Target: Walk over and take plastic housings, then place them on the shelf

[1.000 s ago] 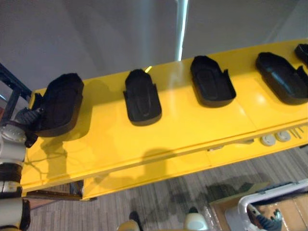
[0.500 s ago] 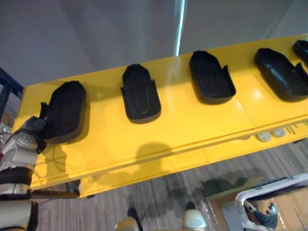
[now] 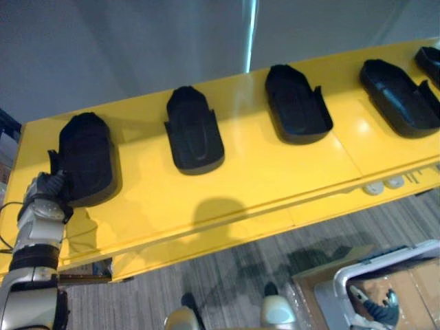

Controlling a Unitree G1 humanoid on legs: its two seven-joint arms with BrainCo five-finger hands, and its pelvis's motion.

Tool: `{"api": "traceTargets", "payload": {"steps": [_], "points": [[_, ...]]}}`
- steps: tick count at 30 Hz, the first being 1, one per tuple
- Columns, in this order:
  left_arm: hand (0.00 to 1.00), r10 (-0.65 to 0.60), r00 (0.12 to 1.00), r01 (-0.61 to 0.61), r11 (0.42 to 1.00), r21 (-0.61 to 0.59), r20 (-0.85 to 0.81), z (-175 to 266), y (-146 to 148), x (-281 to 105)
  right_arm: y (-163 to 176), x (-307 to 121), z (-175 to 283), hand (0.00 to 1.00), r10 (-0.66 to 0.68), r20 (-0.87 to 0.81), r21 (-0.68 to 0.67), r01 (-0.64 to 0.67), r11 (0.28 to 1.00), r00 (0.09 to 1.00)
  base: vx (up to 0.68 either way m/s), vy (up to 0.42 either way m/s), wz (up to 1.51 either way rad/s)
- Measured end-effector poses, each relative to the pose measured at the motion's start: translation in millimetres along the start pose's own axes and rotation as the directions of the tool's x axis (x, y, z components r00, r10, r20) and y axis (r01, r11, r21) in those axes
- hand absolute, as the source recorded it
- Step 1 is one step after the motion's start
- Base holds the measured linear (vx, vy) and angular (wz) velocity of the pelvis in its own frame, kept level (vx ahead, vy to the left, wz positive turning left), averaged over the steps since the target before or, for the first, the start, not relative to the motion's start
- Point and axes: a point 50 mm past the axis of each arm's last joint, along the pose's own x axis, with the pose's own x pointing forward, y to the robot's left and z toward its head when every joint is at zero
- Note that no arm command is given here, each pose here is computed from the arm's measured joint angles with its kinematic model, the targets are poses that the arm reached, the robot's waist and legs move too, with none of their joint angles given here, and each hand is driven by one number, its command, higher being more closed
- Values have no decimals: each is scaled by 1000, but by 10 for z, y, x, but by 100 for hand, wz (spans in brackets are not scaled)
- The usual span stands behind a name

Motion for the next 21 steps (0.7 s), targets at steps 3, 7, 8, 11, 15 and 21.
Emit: {"api": "traceTargets", "payload": {"steps": [3, 7, 8, 11, 15, 21], "points": [[100, 21, 1000, -22, 1000, -13, -20, -20, 34, 7, -22, 29, 77, 0, 0, 31, -2, 0, 1000, 1000, -22, -4, -8], [100, 26, 999, -26, 1000, -10, -23, -24, 52, 13, -52, 51, 105, 0, -4, 40, -9, 4, 1000, 999, -5, -4, -2], [100, 30, 999, -30, 1000, -8, -22, -21, 71, 17, -50, 53, 110, 0, -3, 42, -9, 4, 1000, 999, -9, -7, -4], [0, 55, 998, -55, 998, 1, -28, -17, 199, 51, -37, 61, 125, 0, 0, 46, -5, 0, 1000, 999, 1, -1, -3], [0, 74, 997, -73, 997, 12, -22, -11, 325, 77, -15, 81, 165, 0, 8, 57, -1, -8, 1000, 998, 0, 0, 0], [0, 83, 996, -83, 997, -3, 6, 83, 393, 96, -1, 133, 259, 0, 27, 86, -3, -27, 1000, 996, -8, 0, 0]]}}
